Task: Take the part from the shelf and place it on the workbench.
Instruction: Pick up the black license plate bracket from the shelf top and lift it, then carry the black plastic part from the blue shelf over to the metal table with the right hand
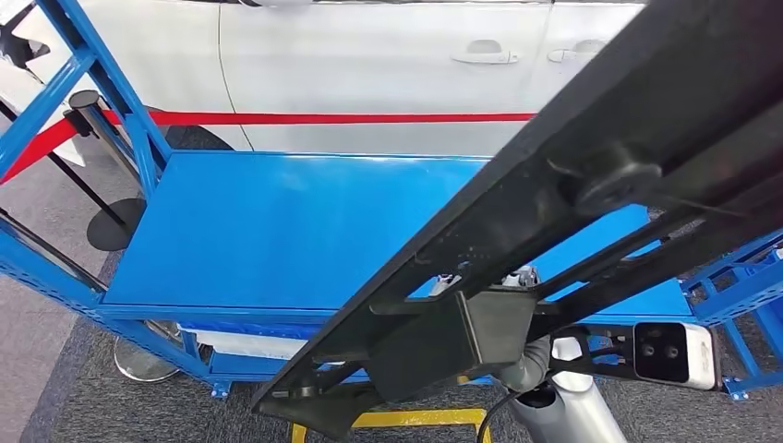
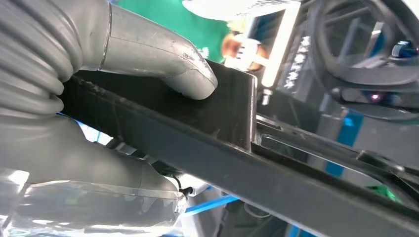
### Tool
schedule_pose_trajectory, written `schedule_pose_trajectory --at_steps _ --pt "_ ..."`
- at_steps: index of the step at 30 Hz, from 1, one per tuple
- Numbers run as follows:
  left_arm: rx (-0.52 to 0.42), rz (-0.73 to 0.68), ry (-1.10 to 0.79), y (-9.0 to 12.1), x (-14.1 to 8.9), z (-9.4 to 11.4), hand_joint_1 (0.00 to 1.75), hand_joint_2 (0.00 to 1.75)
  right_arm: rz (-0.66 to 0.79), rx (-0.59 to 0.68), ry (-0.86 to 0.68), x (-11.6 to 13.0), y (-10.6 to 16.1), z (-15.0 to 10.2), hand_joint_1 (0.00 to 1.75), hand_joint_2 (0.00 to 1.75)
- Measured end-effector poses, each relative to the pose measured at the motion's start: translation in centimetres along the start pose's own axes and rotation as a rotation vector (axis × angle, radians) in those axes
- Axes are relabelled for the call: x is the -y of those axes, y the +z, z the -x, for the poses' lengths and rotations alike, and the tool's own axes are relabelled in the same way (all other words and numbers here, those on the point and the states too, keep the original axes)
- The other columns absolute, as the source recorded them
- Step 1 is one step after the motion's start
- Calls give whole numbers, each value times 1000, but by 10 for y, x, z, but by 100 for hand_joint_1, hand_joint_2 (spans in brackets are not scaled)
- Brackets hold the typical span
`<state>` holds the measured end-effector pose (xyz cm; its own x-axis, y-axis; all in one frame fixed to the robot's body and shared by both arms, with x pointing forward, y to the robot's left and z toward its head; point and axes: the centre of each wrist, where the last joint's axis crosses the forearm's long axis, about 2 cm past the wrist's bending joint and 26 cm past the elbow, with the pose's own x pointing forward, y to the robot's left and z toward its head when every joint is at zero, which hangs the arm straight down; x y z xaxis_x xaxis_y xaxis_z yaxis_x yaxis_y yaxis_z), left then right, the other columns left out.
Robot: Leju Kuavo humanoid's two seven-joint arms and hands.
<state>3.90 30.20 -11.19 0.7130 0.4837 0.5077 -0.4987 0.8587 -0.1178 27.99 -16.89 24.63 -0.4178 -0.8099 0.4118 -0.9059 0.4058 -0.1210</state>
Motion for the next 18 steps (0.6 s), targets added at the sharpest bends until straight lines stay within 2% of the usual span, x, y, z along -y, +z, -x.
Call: schedule_pose_trajectory --at_steps 6,18 --pt "-19 1 -9 0 -1 0 0 0 -16 -54 104 -10 11 -11 171 175" --pt "-56 -14 -67 1 -8 0 0 0 29 10 199 -23 5 -32 171 175"
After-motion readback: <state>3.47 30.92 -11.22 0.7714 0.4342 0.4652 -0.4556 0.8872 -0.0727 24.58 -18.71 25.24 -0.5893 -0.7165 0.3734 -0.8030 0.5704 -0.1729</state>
